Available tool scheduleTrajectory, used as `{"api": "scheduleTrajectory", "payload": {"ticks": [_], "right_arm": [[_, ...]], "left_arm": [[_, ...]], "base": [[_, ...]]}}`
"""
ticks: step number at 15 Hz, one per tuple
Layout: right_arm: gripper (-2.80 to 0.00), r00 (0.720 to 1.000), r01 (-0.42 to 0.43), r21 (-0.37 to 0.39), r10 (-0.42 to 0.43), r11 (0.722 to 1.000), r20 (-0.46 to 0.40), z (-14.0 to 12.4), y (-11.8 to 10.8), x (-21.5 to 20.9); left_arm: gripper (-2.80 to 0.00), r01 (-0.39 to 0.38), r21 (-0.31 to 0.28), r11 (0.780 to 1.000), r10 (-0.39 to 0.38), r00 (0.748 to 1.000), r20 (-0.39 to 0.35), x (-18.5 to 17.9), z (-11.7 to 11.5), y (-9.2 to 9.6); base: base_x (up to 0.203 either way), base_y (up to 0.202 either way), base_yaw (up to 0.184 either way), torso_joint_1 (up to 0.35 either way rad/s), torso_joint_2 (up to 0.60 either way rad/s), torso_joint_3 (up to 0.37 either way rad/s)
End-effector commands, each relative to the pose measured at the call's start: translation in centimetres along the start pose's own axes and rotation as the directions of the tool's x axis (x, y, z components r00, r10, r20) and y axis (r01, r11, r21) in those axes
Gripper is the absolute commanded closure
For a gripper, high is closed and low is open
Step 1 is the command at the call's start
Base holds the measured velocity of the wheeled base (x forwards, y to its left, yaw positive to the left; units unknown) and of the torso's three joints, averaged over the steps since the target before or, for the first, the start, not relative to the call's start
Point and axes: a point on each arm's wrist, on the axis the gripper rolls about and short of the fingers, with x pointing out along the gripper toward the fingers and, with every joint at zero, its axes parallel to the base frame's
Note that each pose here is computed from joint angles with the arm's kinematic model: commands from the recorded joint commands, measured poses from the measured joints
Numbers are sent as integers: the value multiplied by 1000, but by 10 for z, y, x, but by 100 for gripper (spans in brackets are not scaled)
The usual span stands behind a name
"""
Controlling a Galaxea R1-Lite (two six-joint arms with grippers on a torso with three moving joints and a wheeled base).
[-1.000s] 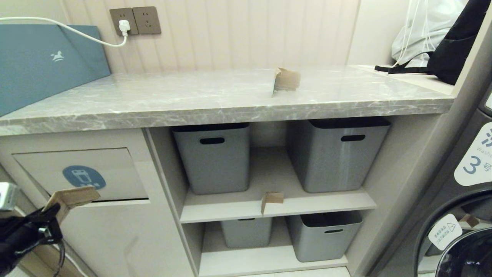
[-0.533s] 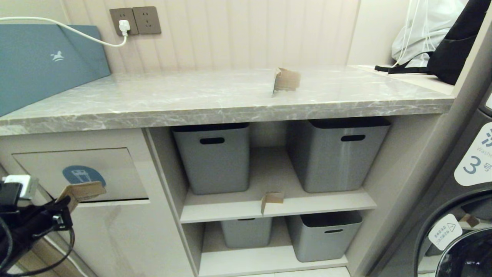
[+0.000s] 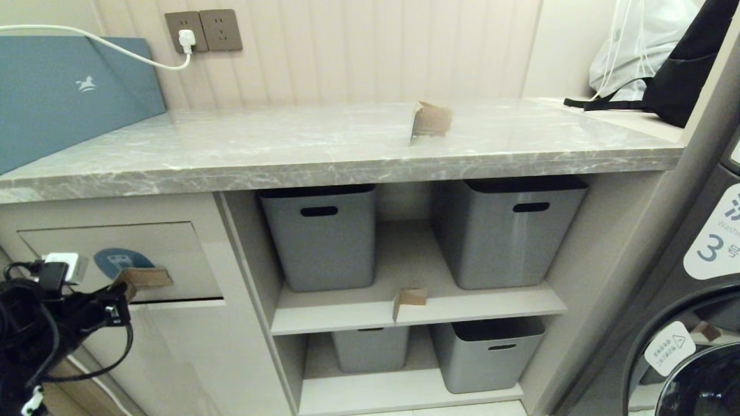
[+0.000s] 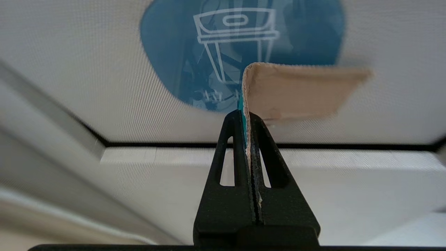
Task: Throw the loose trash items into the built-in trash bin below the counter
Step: Put the garbage in the trash can
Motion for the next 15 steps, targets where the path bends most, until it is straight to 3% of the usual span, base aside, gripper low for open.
{"api": "scheduleTrajectory", "payload": {"ticks": [1, 7, 11, 15], "right_arm": [[0, 1000, -1, 0, 1, 1000, 0, 0, 0, 0], [0, 1000, 0, 0, 0, 1000, 0, 0, 0, 0], [0, 1000, 0, 0, 0, 1000, 0, 0, 0, 0], [0, 1000, 0, 0, 0, 1000, 0, 0, 0, 0]], "left_arm": [[0, 9, 2, 1000, -9, 1000, -2, 14, -7, 0], [0, 45, 18, 999, -47, 997, 65, 49, -1, -8], [0, 74, 25, 997, -75, 995, 59, 58, -6, -20], [0, 49, 23, 999, -50, 997, 62, 74, -8, -23]], "base": [[0, 0, 0, 0, 0, 0], [0, 0, 0, 0, 0, 0], [0, 0, 0, 0, 0, 0], [0, 0, 0, 0, 0, 0]]}}
